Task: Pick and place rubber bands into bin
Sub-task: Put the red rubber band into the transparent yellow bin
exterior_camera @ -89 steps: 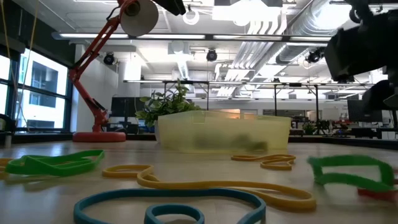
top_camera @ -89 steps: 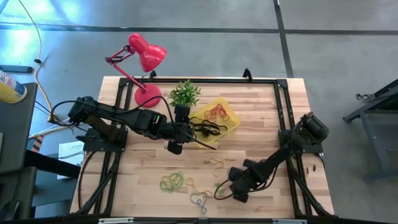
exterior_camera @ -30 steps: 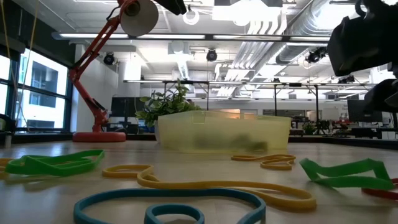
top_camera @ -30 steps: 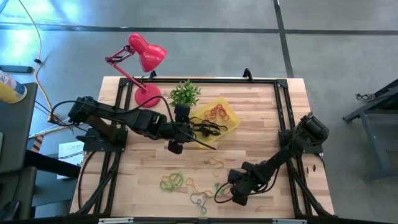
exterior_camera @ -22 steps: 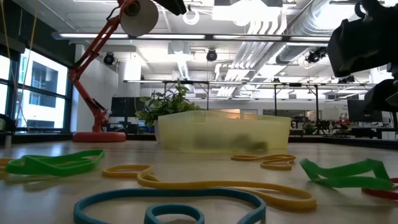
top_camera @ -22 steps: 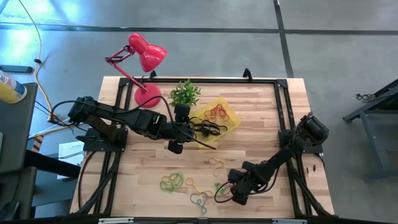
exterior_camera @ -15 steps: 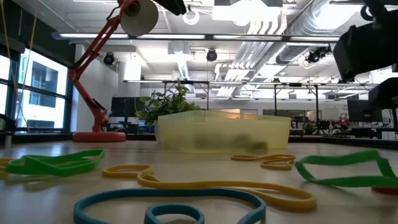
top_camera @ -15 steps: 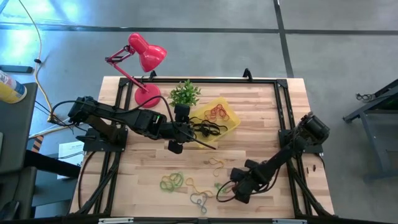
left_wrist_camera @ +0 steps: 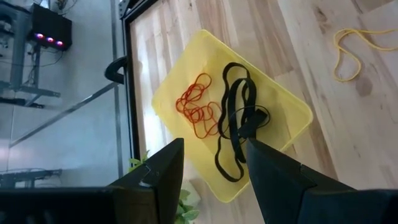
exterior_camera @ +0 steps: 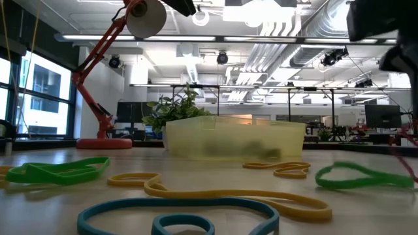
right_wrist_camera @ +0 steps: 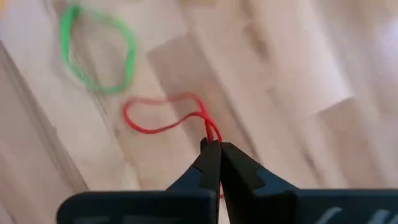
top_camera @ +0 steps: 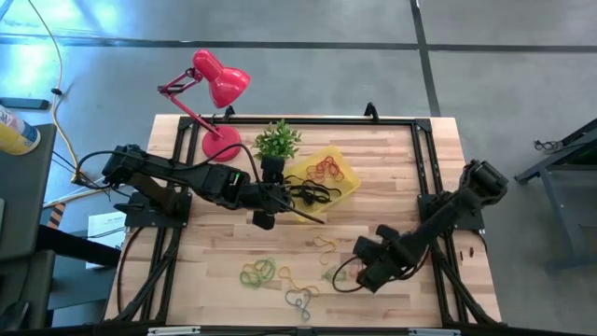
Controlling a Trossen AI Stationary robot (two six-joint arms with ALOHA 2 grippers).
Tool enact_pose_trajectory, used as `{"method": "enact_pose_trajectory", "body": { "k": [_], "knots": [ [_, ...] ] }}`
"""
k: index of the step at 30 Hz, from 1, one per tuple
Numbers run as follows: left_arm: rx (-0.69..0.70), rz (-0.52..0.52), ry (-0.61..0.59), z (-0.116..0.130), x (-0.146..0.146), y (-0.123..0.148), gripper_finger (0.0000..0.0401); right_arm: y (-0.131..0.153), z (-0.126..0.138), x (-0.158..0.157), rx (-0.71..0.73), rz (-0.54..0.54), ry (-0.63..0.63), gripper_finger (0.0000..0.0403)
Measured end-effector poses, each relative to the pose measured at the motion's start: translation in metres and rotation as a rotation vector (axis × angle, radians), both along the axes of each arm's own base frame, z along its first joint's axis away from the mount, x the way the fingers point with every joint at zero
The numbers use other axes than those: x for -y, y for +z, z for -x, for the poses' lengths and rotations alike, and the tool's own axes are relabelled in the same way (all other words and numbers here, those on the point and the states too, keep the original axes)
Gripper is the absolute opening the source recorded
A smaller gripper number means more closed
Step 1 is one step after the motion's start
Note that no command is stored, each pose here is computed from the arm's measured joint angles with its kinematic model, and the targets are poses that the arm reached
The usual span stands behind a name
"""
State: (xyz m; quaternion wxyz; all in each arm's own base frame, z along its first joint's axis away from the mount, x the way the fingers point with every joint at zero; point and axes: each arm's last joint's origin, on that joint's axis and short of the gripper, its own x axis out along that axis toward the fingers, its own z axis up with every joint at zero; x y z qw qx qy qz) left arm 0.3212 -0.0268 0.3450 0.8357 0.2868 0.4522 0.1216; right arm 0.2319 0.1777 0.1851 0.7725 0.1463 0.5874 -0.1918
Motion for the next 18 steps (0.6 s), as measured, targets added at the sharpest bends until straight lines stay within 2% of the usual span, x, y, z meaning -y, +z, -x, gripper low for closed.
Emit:
{"method": "enact_pose_trajectory", "body": {
  "k": [8, 13, 18],
  "knots": [
    [0.033, -0.005, 0.003, -0.002, 0.000, 0.002, 0.0161, 0.040, 0.005, 0.035, 0.144, 0.128, -0.056, 0.0000],
    [0.057, -0.001, 0.004, -0.004, 0.000, 0.003, 0.0161, 0.059, -0.002, 0.066, 0.224, 0.249, -0.031, 0.0000],
    [0.085, 0.002, 0.004, -0.006, 0.000, 0.005, 0.0161, 0.067, -0.018, 0.105, 0.231, 0.359, -0.017, 0.0000]
  ]
}}
